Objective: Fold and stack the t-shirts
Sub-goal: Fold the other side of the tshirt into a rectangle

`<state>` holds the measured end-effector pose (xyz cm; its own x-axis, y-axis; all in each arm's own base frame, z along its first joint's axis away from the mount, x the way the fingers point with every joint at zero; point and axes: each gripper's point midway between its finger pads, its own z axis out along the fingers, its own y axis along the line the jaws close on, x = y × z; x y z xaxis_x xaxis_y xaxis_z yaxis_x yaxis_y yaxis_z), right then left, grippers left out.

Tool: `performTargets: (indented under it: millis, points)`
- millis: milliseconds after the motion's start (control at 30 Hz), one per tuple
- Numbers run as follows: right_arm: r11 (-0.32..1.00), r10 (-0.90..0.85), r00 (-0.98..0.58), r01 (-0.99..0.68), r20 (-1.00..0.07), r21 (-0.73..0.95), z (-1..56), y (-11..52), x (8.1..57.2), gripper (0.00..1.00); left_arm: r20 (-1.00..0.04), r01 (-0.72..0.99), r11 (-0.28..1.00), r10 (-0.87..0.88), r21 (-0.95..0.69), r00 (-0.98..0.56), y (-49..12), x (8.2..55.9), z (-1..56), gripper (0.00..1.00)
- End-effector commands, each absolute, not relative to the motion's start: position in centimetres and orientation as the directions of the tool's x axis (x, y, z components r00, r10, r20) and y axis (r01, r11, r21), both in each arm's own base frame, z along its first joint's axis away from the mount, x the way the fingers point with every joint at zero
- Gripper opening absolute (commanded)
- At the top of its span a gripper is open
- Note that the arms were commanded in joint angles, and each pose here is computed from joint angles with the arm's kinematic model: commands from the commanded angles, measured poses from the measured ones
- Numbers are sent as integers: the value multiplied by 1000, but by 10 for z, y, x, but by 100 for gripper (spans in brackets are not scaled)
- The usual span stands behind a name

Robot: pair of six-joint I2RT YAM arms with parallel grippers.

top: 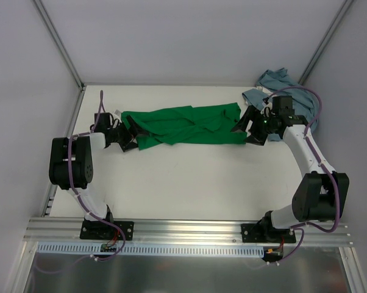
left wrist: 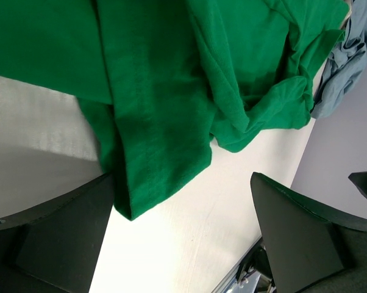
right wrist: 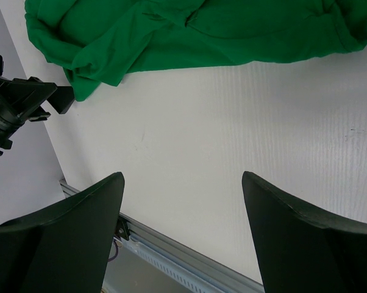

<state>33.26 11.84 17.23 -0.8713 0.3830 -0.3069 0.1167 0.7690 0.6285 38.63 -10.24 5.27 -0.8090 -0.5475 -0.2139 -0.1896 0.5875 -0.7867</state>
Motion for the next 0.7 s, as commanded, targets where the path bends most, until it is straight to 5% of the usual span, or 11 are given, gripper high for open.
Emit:
performTargets:
  millis: [0, 300, 333, 400, 433, 467, 667]
  points:
    - [770, 383, -867, 109, -319, 629, 176, 119, 332, 83, -245, -131, 572, -533, -810, -810, -111, 396, 74, 94]
    - [771, 381, -869, 111, -315, 627, 173, 119, 330, 82, -251, -116, 575, -518, -810, -818, -120, 397, 80, 88]
    - [772, 380, -869, 110, -316, 626, 172, 119, 330, 82, -251, -110, 572, -514, -813, -820, -122, 397, 81, 82]
    - [775, 380, -871, 116, -311, 622, 170, 118, 329, 82, -242, -112, 569, -510, -815, -826, -125, 397, 79, 40]
    - [776, 379, -871, 114, -313, 621, 170, 118, 329, 82, -235, -120, 570, -510, -813, -827, -125, 396, 78, 8]
    - [777, 379, -871, 116, -313, 619, 170, 117, 329, 82, -234, -124, 573, -510, -810, -827, -125, 396, 76, 0]
    - [780, 379, -874, 125, -304, 613, 167, 116, 328, 82, -255, -117, 600, -498, -792, -829, -123, 393, 77, 0]
